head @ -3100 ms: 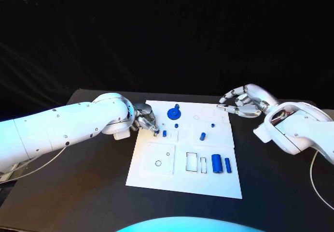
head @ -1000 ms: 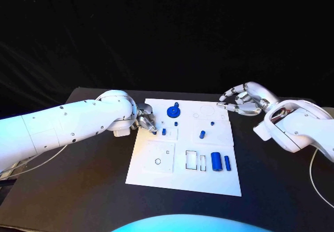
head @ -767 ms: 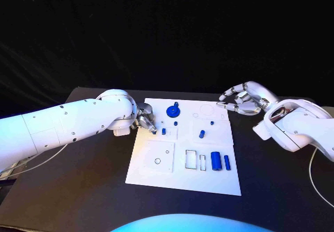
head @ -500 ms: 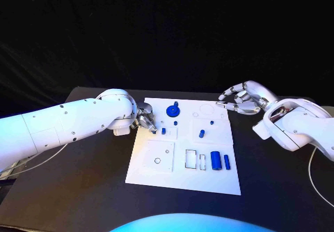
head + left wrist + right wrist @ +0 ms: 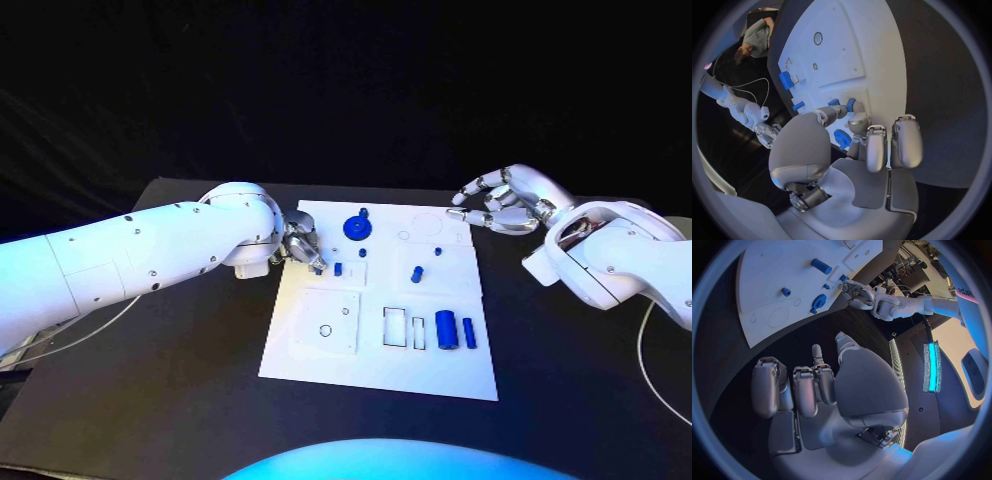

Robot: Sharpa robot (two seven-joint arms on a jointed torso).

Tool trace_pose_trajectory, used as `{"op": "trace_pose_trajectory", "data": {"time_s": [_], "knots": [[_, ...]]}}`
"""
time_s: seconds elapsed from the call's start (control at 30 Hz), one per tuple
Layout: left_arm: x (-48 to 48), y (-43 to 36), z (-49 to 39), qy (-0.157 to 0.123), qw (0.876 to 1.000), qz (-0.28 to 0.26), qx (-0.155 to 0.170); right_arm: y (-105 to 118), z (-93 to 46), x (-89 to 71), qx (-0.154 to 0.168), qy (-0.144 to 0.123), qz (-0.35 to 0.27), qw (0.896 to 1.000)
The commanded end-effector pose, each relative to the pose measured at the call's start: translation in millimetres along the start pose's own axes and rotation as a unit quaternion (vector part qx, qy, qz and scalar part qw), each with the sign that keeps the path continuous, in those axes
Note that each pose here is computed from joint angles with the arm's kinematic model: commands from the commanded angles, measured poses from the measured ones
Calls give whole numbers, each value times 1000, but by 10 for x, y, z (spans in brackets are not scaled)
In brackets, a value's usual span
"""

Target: Assemble the parts on the task board

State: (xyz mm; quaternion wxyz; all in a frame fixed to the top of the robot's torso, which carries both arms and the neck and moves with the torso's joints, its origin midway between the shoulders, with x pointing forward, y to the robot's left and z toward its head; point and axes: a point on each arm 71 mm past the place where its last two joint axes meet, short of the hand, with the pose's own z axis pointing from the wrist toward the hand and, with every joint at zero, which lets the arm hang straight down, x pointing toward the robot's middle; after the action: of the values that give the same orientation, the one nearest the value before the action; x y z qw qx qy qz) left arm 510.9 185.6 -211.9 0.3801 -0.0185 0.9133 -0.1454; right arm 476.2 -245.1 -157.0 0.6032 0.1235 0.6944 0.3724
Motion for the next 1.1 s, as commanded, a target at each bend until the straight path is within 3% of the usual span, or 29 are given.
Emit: {"op": "trace_pose_trajectory", "data": {"time_s": [0.03,0.57,1.1], "knots": [[82,4,26,20,1000,6,-3,8,-4,8,-5,4,-2,1000],[55,55,14,9,1000,0,-8,1,-11,-3,-5,1,-2,1000],[-48,89,-80,-27,999,-22,-2,-5,-13,-10,-5,-1,-2,1000]]}}
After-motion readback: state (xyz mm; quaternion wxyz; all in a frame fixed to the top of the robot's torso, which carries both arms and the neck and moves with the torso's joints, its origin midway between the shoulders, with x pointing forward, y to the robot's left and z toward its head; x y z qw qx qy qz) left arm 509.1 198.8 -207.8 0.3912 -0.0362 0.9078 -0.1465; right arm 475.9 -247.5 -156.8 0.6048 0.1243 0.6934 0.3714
